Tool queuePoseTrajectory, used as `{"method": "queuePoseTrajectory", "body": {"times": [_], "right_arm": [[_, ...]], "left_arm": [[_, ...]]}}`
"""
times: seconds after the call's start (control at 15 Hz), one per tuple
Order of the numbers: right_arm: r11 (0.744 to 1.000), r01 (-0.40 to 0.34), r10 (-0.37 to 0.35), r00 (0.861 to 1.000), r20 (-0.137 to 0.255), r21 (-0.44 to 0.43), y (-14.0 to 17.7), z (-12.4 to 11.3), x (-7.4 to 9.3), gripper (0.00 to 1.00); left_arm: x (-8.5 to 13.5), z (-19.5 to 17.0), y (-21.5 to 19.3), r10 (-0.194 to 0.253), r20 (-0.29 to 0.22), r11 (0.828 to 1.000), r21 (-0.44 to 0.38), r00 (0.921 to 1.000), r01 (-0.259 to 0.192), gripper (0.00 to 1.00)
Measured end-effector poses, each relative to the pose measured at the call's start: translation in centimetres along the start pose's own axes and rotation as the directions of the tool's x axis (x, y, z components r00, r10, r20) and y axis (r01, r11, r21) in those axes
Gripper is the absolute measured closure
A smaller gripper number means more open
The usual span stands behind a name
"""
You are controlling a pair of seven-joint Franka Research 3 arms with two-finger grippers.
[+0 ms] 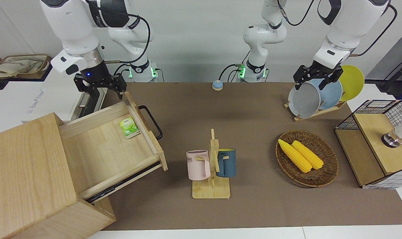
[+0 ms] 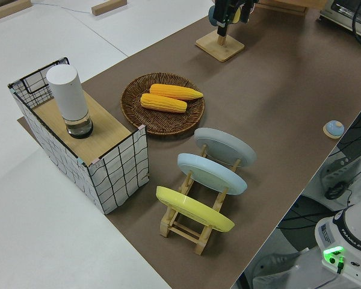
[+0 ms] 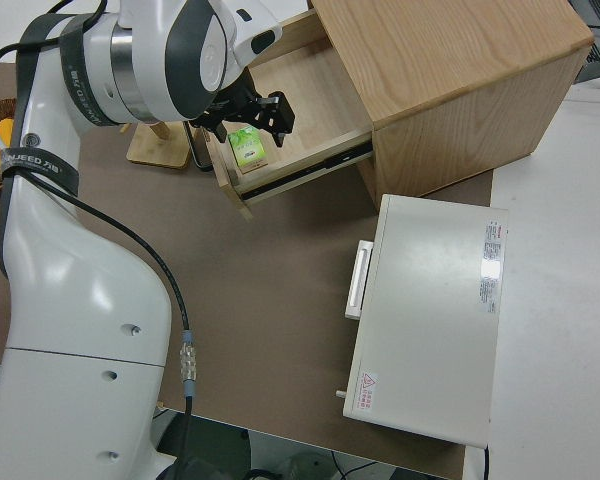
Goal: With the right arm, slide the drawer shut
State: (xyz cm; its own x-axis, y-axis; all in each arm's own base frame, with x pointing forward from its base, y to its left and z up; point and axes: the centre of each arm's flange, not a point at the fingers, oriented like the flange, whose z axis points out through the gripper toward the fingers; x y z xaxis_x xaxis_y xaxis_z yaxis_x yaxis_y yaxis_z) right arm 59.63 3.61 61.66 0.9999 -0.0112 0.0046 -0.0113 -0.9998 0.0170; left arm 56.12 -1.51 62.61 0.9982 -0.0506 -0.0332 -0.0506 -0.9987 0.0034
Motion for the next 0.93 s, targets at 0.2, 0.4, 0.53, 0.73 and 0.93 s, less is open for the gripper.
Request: {"method": "queuePoseTrajectory", "body": {"times": [0.2, 0.4, 0.53, 0.73, 0.93], "right_arm": [[1.0, 0.0, 0.0, 1.0, -0.001, 0.0, 0.02, -0.03, -0.01, 0.02], [1.0, -0.003, 0.003, 1.0, -0.002, 0.0, 0.14, -0.14, -0.05, 0.03], [1.0, -0.003, 0.003, 1.0, -0.003, 0.0, 0.18, -0.19, -0.07, 0.22], [1.0, -0.003, 0.003, 1.0, -0.004, 0.0, 0.19, -0.23, -0.09, 0.52], [1.0, -0.003, 0.003, 1.0, -0.004, 0.0, 0.18, -0.24, -0.09, 0.81]], "left_arm": [[0.0, 0.0, 0.0, 0.0, 0.0, 1.0, 0.0, 1.0, 0.0, 0.0], [0.0, 0.0, 0.0, 0.0, 0.0, 1.0, 0.0, 1.0, 0.0, 0.0], [0.0, 0.0, 0.0, 0.0, 0.0, 1.0, 0.0, 1.0, 0.0, 0.0], [0.0, 0.0, 0.0, 0.0, 0.0, 1.0, 0.0, 1.0, 0.0, 0.0], [0.0, 0.0, 0.0, 0.0, 0.0, 1.0, 0.0, 1.0, 0.0, 0.0]]}}
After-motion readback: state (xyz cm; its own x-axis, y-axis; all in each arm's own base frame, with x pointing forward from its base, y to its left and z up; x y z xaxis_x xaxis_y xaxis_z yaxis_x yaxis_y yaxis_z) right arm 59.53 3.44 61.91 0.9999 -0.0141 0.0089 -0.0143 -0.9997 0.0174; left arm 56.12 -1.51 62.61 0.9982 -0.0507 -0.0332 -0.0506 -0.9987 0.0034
